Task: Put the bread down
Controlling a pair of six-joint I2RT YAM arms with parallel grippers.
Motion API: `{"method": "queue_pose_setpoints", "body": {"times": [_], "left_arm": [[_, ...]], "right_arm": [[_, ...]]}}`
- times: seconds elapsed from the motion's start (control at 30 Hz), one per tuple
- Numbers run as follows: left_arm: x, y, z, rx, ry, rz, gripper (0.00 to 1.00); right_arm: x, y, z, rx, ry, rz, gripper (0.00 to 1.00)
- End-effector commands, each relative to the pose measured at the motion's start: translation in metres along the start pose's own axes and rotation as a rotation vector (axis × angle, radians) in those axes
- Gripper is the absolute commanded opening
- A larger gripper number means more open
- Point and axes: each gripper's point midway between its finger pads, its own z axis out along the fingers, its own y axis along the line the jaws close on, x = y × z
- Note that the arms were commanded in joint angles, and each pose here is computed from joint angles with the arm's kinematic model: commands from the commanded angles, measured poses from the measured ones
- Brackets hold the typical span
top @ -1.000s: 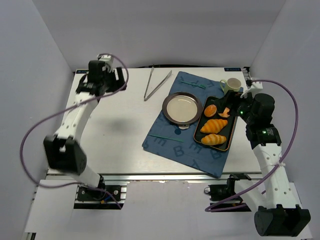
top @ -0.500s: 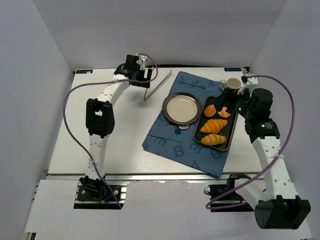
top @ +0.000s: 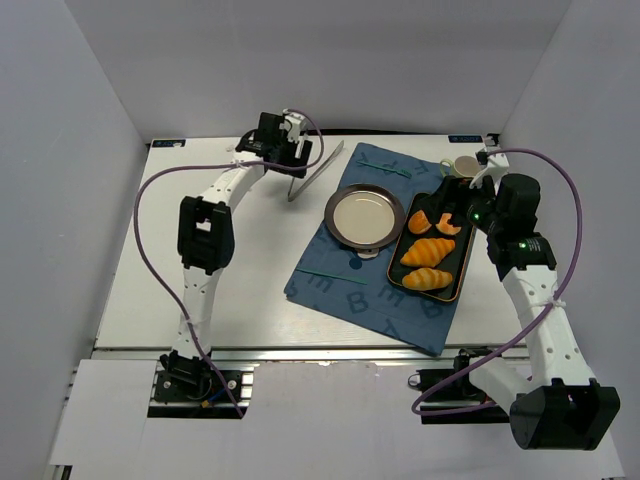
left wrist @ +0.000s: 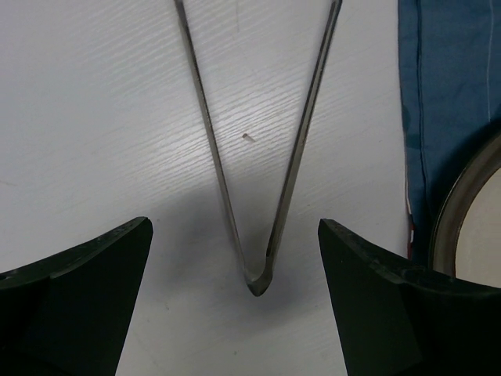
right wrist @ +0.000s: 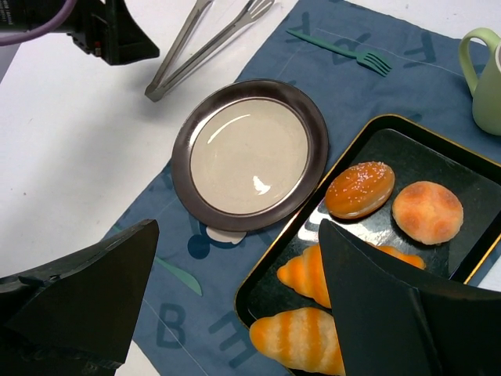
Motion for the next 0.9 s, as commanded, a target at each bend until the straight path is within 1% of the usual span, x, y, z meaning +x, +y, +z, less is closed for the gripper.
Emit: {"method": "queue_pose_setpoints", "body": {"times": [0.0, 0.13, 0.37, 0.5, 0.6, 0.7, 0.87], "left_arm": [[-0.016, -0.017, 0.006, 0.022, -0.049, 0.068, 0.98], [-0.015, -0.021, 0.016, 0.016, -0.052, 0.083, 0.98], [-0.006, -0.019, 0.031, -0.045, -0.041, 0.111, 0.98], [0.003, -0.01, 0.035, -0.086, -0.017, 0.116, 0.98], [0.006, -0.01, 0.039, -0.086, -0.009, 0.122, 0.98], [0.016, -0.008, 0.047, -0.089, 0.027, 0.125, 0.98], [0.019, -0.007, 0.054, -0.091, 0.029, 0.128, 0.97]], "right_arm": [[-0.03, 0.013, -0.006, -0.038, -0.084, -0.045, 0.89], [-0.033, 0.013, -0.009, -0.029, -0.097, -0.047, 0.89], [-0.031, 0.014, -0.007, -0.042, -0.094, -0.04, 0.89], [-0.028, 0.014, -0.005, -0.048, -0.087, -0.036, 0.89], [-0.028, 0.014, -0.003, -0.053, -0.087, -0.034, 0.89], [-0.027, 0.015, -0.002, -0.059, -0.085, -0.025, 0.89], [-0.023, 0.015, 0.0, -0.068, -0.081, -0.016, 0.89]]}}
